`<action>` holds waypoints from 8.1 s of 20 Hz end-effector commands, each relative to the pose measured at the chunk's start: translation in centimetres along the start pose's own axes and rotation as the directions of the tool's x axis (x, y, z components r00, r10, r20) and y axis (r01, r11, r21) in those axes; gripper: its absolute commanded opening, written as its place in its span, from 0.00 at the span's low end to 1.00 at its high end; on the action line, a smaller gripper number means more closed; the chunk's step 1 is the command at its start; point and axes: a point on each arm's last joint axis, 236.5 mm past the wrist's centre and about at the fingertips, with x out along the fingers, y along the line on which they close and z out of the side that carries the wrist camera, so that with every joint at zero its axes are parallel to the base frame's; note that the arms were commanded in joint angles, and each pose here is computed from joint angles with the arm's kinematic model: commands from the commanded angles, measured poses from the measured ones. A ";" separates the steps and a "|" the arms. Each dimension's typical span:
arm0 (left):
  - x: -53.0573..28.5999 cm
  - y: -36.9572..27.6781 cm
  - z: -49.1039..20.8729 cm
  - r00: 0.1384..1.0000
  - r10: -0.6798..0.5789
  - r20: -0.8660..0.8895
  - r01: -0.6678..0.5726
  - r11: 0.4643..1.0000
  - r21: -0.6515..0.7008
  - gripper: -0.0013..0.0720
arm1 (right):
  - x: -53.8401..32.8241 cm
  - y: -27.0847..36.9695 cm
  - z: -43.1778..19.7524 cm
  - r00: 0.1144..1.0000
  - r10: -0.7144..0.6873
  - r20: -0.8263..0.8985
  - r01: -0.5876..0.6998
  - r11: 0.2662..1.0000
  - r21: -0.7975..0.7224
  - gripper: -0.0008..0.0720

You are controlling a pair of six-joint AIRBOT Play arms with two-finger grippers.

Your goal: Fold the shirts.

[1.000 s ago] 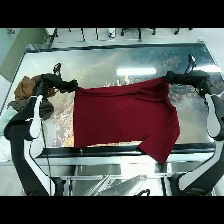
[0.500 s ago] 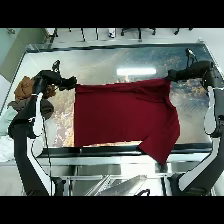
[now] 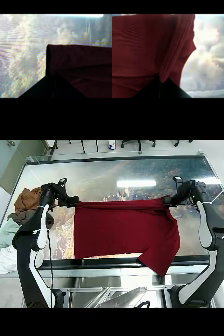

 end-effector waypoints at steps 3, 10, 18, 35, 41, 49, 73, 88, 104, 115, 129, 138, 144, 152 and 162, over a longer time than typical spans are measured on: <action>0.1 0.5 0.0 0.999 0.032 -0.001 -0.032 0.999 0.009 0.04 | 0.5 -1.4 0.3 0.996 -0.084 0.020 0.084 0.996 0.000 0.04; 0.5 -1.9 -0.4 1.000 0.015 -0.007 -0.015 0.999 0.046 0.04 | 0.5 -0.2 0.8 0.998 -0.037 0.041 0.037 0.999 0.022 0.04; -6.5 -4.5 0.5 0.999 -0.004 0.050 0.000 0.996 0.086 0.71 | -7.4 1.4 1.8 0.997 0.025 0.074 -0.029 0.998 0.057 0.60; -6.5 -3.3 -32.6 0.872 -0.281 -0.400 0.177 0.944 -0.278 0.71 | -13.3 -5.9 -27.2 0.968 0.250 -0.018 -0.177 0.736 0.654 0.60; -5.4 -4.7 -31.4 0.855 -0.354 -0.380 0.237 0.917 -0.321 0.62 | -11.0 -3.2 -29.1 0.931 0.361 -0.053 -0.231 0.698 0.678 0.60; -7.1 -6.0 -25.3 0.899 -0.339 -0.279 0.288 0.935 -0.207 0.04 | -6.6 1.7 -31.5 0.845 0.492 -0.208 -0.244 0.703 0.668 0.62; -10.3 -1.1 -23.7 0.926 -0.038 -0.375 0.008 0.997 -0.080 0.04 | -10.8 0.8 -19.3 0.940 0.319 0.119 -0.334 0.794 0.508 0.04; -3.4 -3.4 -4.0 0.992 -0.054 -0.113 0.047 0.996 -0.070 0.04 | -2.9 4.5 1.7 0.920 0.319 0.228 -0.377 0.880 0.289 0.04; -5.6 -5.9 -1.4 0.952 -0.299 -0.069 0.281 0.939 -0.196 0.94 | -3.1 -1.2 -5.5 0.925 0.360 -0.120 -0.319 0.908 0.271 0.98; -18.7 -5.4 2.7 0.937 -0.289 0.196 0.316 0.940 -0.127 0.04 | 1.9 1.5 -5.0 0.866 0.491 -0.094 -0.452 0.850 0.271 0.36; -2.5 -35.2 -7.2 0.861 -0.464 0.208 0.386 0.863 0.327 0.04 | -11.2 4.3 -1.9 0.872 0.490 -0.016 -0.487 0.869 0.088 0.04; 4.9 -41.3 -11.0 0.848 -0.526 0.066 0.489 0.825 0.284 0.04 | -24.5 6.9 -0.5 0.878 0.458 0.136 -0.444 0.887 -0.126 0.04; 6.0 -42.5 -13.1 0.812 -0.583 0.026 0.574 0.806 0.145 0.04 | -24.7 8.3 -0.6 0.869 0.479 0.124 -0.462 0.875 -0.144 0.04; -12.5 -35.9 -6.2 0.753 -0.657 -0.024 0.651 0.739 0.172 0.04 | -24.5 10.2 -0.7 0.865 0.492 0.102 -0.480 0.869 -0.124 0.04; -44.2 -14.1 -2.8 0.666 -0.528 0.527 0.474 0.845 0.246 0.04 | -13.6 43.9 0.8 0.714 0.680 0.166 -0.625 0.727 -0.285 0.04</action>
